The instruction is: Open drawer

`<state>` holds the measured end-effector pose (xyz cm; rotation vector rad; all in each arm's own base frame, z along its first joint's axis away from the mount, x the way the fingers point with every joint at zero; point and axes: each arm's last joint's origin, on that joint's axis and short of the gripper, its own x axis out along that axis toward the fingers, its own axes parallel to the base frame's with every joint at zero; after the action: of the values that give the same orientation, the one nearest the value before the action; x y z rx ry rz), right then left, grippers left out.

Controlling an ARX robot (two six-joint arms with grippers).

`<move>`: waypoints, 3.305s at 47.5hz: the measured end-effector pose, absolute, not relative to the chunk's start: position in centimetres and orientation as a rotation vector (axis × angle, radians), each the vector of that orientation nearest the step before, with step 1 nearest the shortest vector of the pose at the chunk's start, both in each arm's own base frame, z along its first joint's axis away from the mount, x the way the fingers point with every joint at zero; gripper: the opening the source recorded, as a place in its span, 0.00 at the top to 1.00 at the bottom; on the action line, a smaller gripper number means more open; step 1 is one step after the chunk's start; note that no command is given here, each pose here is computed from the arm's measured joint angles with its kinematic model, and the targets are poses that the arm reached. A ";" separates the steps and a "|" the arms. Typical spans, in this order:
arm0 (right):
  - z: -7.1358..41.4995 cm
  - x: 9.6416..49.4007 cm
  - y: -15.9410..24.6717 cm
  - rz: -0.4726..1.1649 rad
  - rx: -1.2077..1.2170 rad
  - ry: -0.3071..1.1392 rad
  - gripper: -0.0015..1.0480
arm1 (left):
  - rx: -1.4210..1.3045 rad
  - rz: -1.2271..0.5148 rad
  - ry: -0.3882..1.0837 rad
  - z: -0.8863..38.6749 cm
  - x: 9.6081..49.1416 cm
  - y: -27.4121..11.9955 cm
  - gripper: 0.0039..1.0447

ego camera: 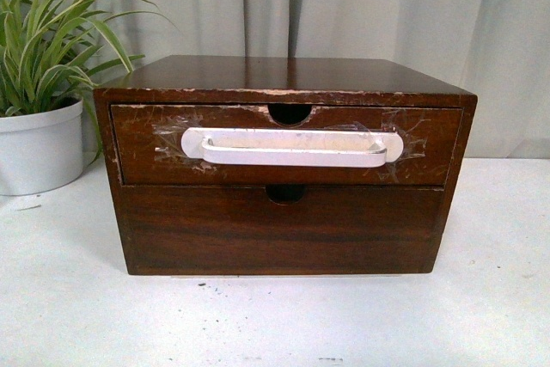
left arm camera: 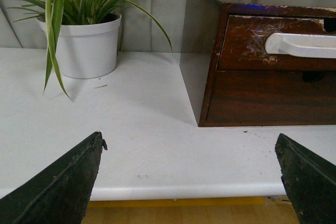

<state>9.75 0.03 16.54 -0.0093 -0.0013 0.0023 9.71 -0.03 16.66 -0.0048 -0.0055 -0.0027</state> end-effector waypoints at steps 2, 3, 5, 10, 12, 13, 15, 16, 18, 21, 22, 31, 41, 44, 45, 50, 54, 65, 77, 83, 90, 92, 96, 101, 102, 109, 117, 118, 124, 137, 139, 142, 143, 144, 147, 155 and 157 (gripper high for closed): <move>16.5 9.8 0.0 0.002 -0.009 -0.001 0.09 | -0.005 -0.003 -0.006 16.7 9.7 0.0 0.06; 16.5 9.8 0.0 0.002 -0.009 -0.001 0.09 | -0.005 -0.003 -0.006 16.7 9.7 0.0 0.06; 16.5 9.8 0.0 0.002 -0.009 -0.001 0.09 | -0.005 -0.003 -0.006 16.7 9.7 0.0 0.06; 16.5 9.8 0.0 0.002 -0.009 -0.001 0.09 | -0.005 -0.003 -0.006 16.7 9.7 0.0 0.06; 16.5 9.8 0.0 0.002 -0.009 -0.001 0.09 | -0.005 -0.003 -0.006 16.7 9.7 0.0 0.06; 16.5 9.8 0.0 0.002 -0.009 -0.001 0.09 | -0.005 -0.003 -0.006 16.7 9.7 0.0 0.06; 16.5 9.8 0.0 0.002 -0.009 -0.001 0.09 | -0.005 -0.003 -0.006 16.7 9.7 0.0 0.06; 16.5 9.8 0.0 0.002 -0.009 -0.001 0.09 | -0.005 -0.003 -0.006 16.7 9.7 0.0 0.06; 16.5 9.8 0.0 0.002 -0.009 -0.001 0.09 | -0.005 -0.003 -0.006 16.7 9.7 0.0 0.06; 16.5 9.8 0.0 0.002 -0.009 -0.001 0.09 | -0.005 -0.003 -0.006 16.7 9.7 0.0 0.06; 16.5 9.8 0.0 0.002 -0.009 -0.001 0.09 | -0.005 -0.003 -0.006 16.7 9.7 0.0 0.06; 16.5 9.8 0.0 0.002 -0.009 -0.001 0.09 | -0.005 -0.003 -0.006 16.7 9.7 0.0 0.06; 16.5 9.8 0.0 0.002 -0.009 -0.001 0.09 | -0.005 -0.003 -0.006 16.7 9.7 0.0 0.06; 16.4 9.8 0.0 0.024 -0.001 0.034 0.09 | -0.014 -0.010 0.038 16.5 9.8 -0.1 0.06; 16.5 9.8 0.0 0.056 0.007 0.099 0.09 | -0.019 -0.015 0.060 16.4 9.8 -0.1 0.06; 17.4 10.7 0.1 0.172 -0.006 0.219 0.09 | -0.011 -0.114 0.094 17.1 10.6 -0.5 0.06; 19.5 12.5 0.1 0.244 -0.098 0.233 0.09 | 0.075 -0.283 0.075 19.4 11.9 -1.3 0.06; 24.4 20.0 3.6 0.484 -0.499 0.323 0.09 | 0.535 -0.713 0.093 23.4 20.0 -4.9 0.06; 25.9 26.4 8.6 0.718 -0.784 0.378 0.09 | 0.831 -0.881 0.158 24.5 27.8 -8.8 0.06; 26.3 27.9 9.6 0.761 -0.820 0.380 0.09 | 0.879 -0.909 0.186 24.4 30.0 -9.4 0.06; 26.7 29.1 10.4 0.806 -0.839 0.386 0.09 | 0.908 -0.937 0.224 24.5 31.9 -9.7 0.06; 26.7 29.2 10.5 0.811 -0.842 0.389 0.09 | 0.925 -0.937 0.230 24.4 32.2 -9.8 0.06; 26.6 29.3 10.6 0.825 -0.850 0.395 0.09 | 0.949 -0.940 0.241 24.2 32.8 -10.0 0.06; 26.5 29.5 10.9 0.843 -0.855 0.395 0.09 | 0.994 -0.938 0.247 24.0 34.0 -10.2 0.06; 26.5 29.6 10.9 0.844 -0.856 0.394 0.09 | 0.993 -0.939 0.245 24.1 34.1 -10.2 0.06; 26.3 30.0 11.2 0.856 -0.858 0.399 0.09 | 1.007 -0.960 0.258 23.9 34.6 -10.4 0.06; 26.2 30.8 11.6 0.868 -0.864 0.406 0.09 | 1.044 -0.994 0.286 23.9 34.7 -10.6 0.06; 26.2 31.0 11.8 0.870 -0.865 0.406 0.09 | 1.045 -0.999 0.288 23.9 34.7 -10.6 0.06; 26.4 32.1 12.4 0.874 -0.868 0.404 0.09 | 1.040 -1.025 0.297 24.0 34.5 -11.0 0.06; 25.3 33.8 13.7 0.918 -0.856 0.431 0.09 | 0.999 -1.062 0.290 23.9 34.2 -12.0 0.06; 25.2 33.9 13.8 0.920 -0.856 0.437 0.09 | 0.994 -1.064 0.289 23.9 34.2 -12.0 0.06; 25.0 34.1 13.9 0.921 -0.850 0.444 0.09 | 0.985 -1.065 0.286 23.8 34.2 -12.0 0.06; 24.9 34.2 14.0 0.923 -0.849 0.448 0.09 | 0.985 -1.066 0.285 23.8 34.2 -12.0 0.06; 24.9 34.2 14.0 0.930 -0.847 0.453 0.09 | 0.985 -1.066 0.282 23.8 34.2 -12.0 0.06; 24.8 34.2 14.1 0.950 -0.840 0.470 0.09 | 0.986 -1.064 0.281 23.7 34.2 -12.0 0.06; 24.9 33.9 14.1 1.012 -0.817 0.499 0.09 | 0.996 -1.088 0.297 23.6 34.0 -12.0 0.06; 24.9 33.9 14.1 1.014 -0.817 0.502 0.09 | 0.999 -1.092 0.300 23.6 34.0 -12.1 0.06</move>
<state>33.88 14.12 24.89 -0.8173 0.5016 1.0138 33.97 -12.08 23.60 0.9987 0.3000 -1.0919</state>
